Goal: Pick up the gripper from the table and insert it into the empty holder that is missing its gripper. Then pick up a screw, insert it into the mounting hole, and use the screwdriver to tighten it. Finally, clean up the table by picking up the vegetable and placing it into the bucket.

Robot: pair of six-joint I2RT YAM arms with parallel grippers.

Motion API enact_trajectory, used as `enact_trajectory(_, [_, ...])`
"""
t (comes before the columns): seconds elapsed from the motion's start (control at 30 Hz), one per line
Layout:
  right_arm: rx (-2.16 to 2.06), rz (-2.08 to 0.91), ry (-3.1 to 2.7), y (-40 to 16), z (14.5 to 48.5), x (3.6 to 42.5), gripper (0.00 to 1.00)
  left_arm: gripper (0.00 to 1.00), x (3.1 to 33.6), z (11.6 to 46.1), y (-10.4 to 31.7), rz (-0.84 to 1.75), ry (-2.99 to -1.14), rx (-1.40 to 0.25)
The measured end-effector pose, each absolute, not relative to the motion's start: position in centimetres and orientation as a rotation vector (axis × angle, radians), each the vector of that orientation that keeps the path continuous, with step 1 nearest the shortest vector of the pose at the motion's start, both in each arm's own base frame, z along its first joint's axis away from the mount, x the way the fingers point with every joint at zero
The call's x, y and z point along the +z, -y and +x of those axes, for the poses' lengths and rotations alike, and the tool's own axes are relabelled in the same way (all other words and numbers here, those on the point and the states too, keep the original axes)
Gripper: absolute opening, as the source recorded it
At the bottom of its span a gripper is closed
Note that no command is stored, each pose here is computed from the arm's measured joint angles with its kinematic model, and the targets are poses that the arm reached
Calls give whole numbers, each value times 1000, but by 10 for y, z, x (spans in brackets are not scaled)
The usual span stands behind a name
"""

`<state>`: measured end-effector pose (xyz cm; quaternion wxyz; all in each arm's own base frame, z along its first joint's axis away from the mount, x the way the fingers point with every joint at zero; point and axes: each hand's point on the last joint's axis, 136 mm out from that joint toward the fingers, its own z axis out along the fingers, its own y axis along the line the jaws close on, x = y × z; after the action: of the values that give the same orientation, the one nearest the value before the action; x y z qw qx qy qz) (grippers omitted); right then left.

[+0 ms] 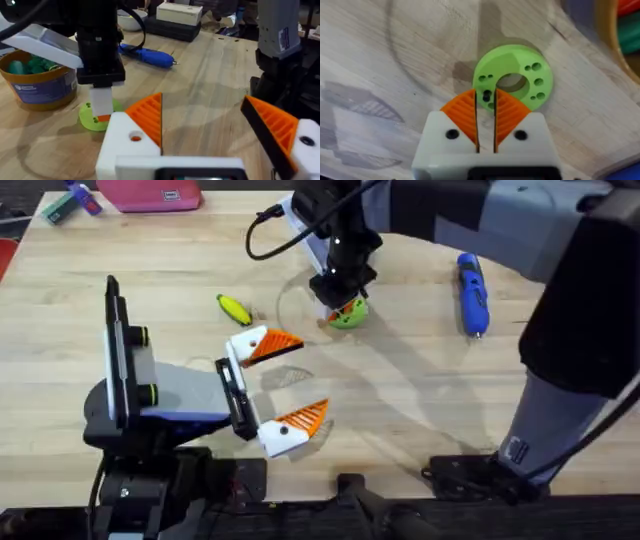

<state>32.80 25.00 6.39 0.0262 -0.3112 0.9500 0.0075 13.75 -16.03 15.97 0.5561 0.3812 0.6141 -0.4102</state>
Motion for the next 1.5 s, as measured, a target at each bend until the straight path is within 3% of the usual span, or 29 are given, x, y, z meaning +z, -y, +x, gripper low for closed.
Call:
enact_trajectory(0.47, [13,-970,-2951,-250,327,57,147,985,160,138,160,900,-1450,-968])
enact_trajectory(0.63, [15,-966,-2951,-250,327,58,11,985,160,137,160,900,-1450,-969])
enact_trajectory(1.2, [6,-969,-2965,-248,325,59,7,986,160,138,160,900,-1450,-969])
enact_trajectory(1.37, [5,-958,-2966,-242,322,84,6,985,160,137,160,900,-1450,-969])
enact_trajectory(1.5, [19,-920,-2863,-241,328,147,6,985,160,138,160,900,-1450,-968])
